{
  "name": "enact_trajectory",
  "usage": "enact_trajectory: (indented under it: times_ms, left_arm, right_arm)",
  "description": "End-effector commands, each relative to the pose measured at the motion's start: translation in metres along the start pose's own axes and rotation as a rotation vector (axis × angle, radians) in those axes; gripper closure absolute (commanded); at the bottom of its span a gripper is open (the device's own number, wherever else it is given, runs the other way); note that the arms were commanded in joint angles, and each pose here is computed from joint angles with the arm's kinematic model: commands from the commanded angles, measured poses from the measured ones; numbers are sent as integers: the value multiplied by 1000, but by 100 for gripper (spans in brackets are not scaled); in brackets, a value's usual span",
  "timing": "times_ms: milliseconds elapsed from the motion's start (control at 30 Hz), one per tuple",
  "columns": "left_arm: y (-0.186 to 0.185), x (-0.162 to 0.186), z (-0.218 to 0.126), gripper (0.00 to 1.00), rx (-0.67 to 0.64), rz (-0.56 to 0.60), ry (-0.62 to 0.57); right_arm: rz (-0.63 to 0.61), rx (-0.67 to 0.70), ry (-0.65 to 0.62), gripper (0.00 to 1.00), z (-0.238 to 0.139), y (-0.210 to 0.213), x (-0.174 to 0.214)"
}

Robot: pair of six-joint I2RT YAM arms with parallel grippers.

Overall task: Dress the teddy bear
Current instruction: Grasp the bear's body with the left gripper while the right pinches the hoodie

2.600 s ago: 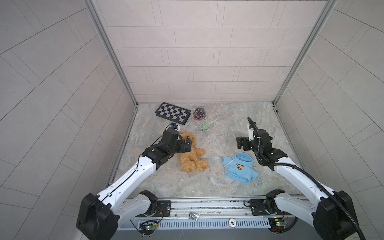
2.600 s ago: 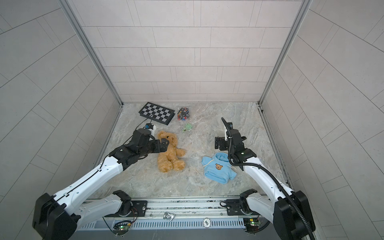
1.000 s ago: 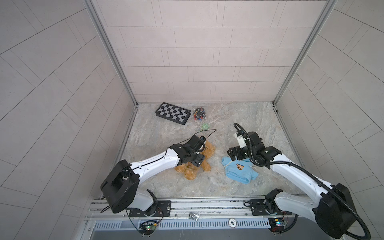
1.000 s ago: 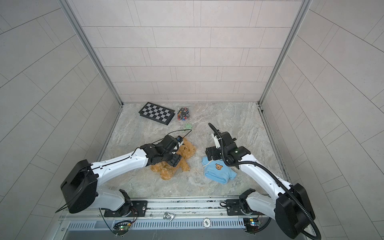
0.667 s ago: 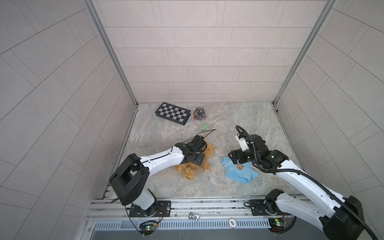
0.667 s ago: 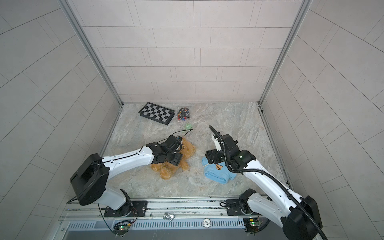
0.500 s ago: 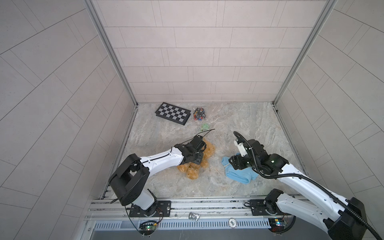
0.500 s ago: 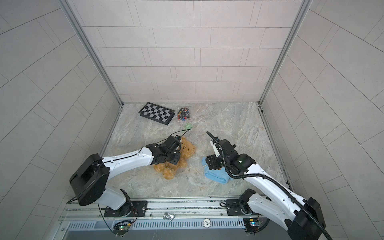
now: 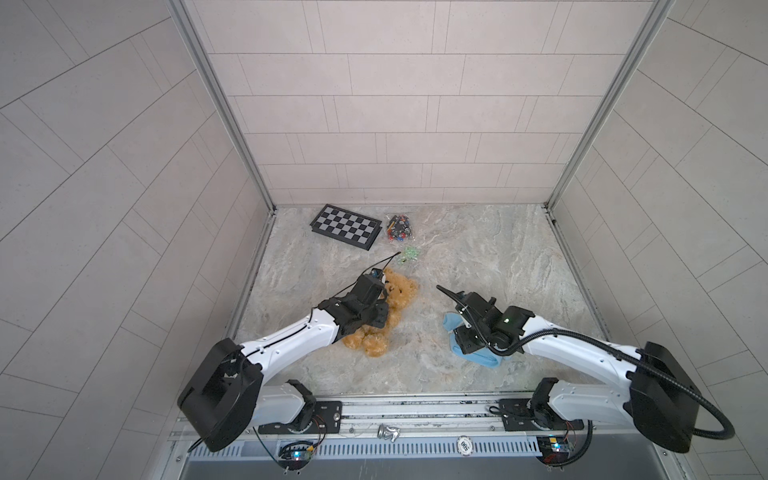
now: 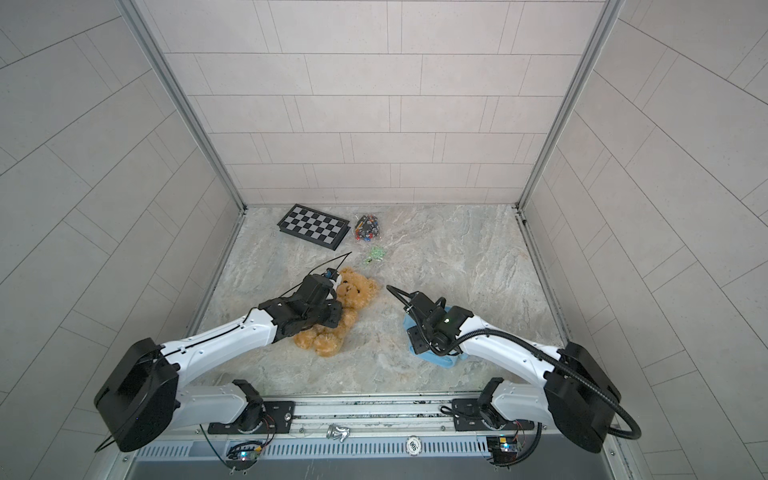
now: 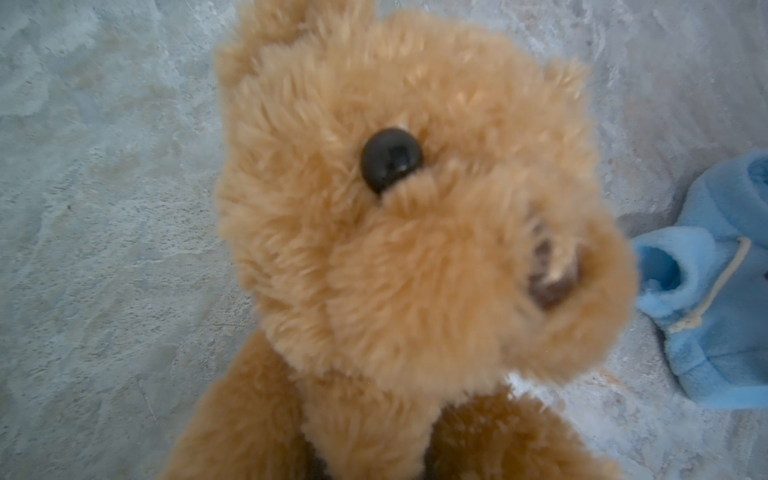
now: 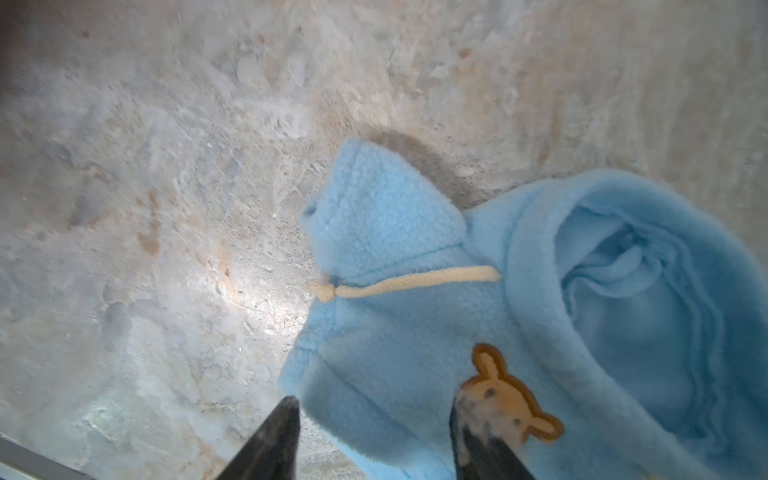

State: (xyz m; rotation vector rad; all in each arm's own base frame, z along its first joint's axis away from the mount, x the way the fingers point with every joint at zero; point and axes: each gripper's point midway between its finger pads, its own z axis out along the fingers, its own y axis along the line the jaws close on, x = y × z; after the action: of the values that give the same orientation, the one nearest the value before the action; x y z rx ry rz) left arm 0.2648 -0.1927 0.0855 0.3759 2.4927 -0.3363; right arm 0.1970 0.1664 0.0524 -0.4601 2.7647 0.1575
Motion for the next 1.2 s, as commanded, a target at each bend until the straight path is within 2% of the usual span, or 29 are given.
enact_trajectory:
  times_ms: [0,267,400,567,733,767,800,867,967,1000,1067,1167]
  left_arm:
    - [5,-10,-11,98,2,3,-51]
    - [18,-17,-30,100,-32,22,-82]
    - [21,-18,-36,100,-53,32,-83]
    - [14,-14,-34,100,-15,66,-74]
    - [14,6,-14,100,-33,93,25]
    - [15,10,-11,99,-44,101,41]
    - [15,12,-8,94,-53,106,52]
    - [14,14,-3,78,-54,101,67]
    - [9,9,-5,66,-29,78,54]
    - [8,7,-7,59,-28,75,57]
    - [7,2,-14,35,-34,69,65]
    - [4,-6,-20,18,-33,55,72]
  right_arm:
    - [5,37,23,48,4,2,-6]
    - [-4,75,-22,88,17,9,-32]
    - [-9,61,-61,100,20,17,-54]
    - [32,18,-130,100,26,20,-91]
    - [59,-30,-135,100,39,16,-107]
    - [56,-41,-135,97,40,17,-108]
    - [53,-57,-135,93,39,18,-109]
    - [48,-81,-145,84,32,22,-111]
    - [41,-86,-167,73,14,20,-110]
    - [39,-83,-174,70,8,18,-108]
    - [39,-70,-179,63,-3,11,-103]
    - [30,-58,-168,56,-14,3,-91]
